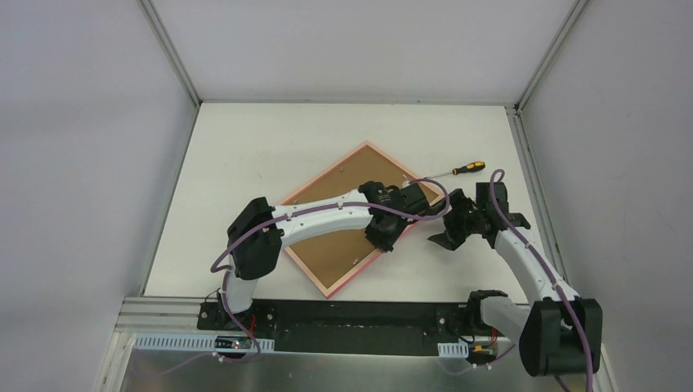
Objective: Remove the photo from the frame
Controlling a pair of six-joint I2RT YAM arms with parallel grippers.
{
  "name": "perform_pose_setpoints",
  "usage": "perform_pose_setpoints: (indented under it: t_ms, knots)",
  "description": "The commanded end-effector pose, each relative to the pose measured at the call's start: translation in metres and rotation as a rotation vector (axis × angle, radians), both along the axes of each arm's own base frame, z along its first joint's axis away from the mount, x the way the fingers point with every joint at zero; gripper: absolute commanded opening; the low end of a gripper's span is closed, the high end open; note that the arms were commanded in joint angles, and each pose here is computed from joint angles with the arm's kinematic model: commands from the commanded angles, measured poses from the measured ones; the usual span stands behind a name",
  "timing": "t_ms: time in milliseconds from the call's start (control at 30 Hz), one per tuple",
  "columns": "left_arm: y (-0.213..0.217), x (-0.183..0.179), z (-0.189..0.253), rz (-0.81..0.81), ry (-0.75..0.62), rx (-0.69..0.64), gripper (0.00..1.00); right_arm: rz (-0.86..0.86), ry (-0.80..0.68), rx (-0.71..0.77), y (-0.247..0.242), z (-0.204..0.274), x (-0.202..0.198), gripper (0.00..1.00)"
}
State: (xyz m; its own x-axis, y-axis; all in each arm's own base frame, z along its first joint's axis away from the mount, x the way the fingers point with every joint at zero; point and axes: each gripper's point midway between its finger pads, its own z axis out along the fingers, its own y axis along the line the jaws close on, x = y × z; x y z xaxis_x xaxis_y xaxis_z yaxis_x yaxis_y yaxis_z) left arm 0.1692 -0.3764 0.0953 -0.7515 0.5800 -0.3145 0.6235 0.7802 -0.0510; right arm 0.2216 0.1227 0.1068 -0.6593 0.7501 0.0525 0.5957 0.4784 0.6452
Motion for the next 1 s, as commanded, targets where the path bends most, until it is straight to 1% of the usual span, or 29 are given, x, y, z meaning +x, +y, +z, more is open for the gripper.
perform_pose_setpoints:
  t_ms: [0, 33, 133, 267, 433, 467, 567, 633, 667, 700, 733, 767, 867, 933, 967]
  knots:
    - [-0.005, -0.004, 0.033, -0.029, -0.010, -0.048, 0.00, 0.036, -0.041, 0.138, 0.029, -0.001, 0.021, 0.79]
    - [-0.005, -0.003, 0.035, -0.030, -0.012, -0.047, 0.00, 0.045, -0.042, 0.138, 0.032, -0.007, 0.024, 0.79]
    - [-0.006, -0.002, 0.038, -0.040, -0.015, -0.047, 0.00, 0.048, -0.028, 0.168, 0.040, -0.018, 0.030, 0.73]
    - [-0.006, -0.004, 0.040, -0.066, -0.009, -0.046, 0.00, 0.069, -0.079, 0.189, 0.048, -0.021, 0.040, 0.71]
    - [-0.005, -0.005, 0.040, -0.082, -0.005, -0.037, 0.00, 0.084, -0.106, 0.227, 0.055, -0.021, 0.047, 0.55]
    - [-0.004, -0.003, 0.041, -0.083, -0.008, -0.032, 0.00, 0.083, -0.101, 0.231, 0.056, -0.021, 0.047, 0.52]
    - [-0.002, -0.002, 0.042, -0.085, -0.014, -0.020, 0.00, 0.078, -0.092, 0.239, 0.057, -0.015, 0.047, 0.36]
    - [-0.002, -0.001, 0.045, -0.083, -0.020, -0.012, 0.00, 0.063, -0.067, 0.238, 0.057, -0.011, 0.047, 0.29]
    - [-0.001, 0.000, 0.047, -0.079, -0.024, -0.008, 0.06, 0.056, -0.058, 0.231, 0.057, -0.009, 0.047, 0.25]
    - [0.000, 0.001, 0.050, -0.074, -0.028, -0.003, 0.17, 0.049, -0.035, 0.219, 0.055, -0.009, 0.044, 0.22]
    - [0.001, 0.003, 0.053, -0.068, -0.037, 0.003, 0.32, 0.041, -0.007, 0.207, 0.053, -0.009, 0.042, 0.19]
    - [0.002, 0.004, 0.057, -0.062, -0.046, 0.003, 0.40, 0.040, 0.007, 0.200, 0.053, -0.007, 0.041, 0.18]
    - [0.004, 0.010, 0.068, -0.049, -0.087, 0.009, 0.61, 0.035, 0.051, 0.193, 0.052, -0.004, 0.039, 0.11]
    - [0.006, 0.015, 0.076, -0.044, -0.141, 0.022, 0.74, 0.035, 0.061, 0.195, 0.054, 0.002, 0.041, 0.07]
    - [0.006, 0.018, 0.080, -0.048, -0.172, 0.032, 0.86, 0.030, 0.068, 0.191, 0.053, 0.004, 0.042, 0.06]
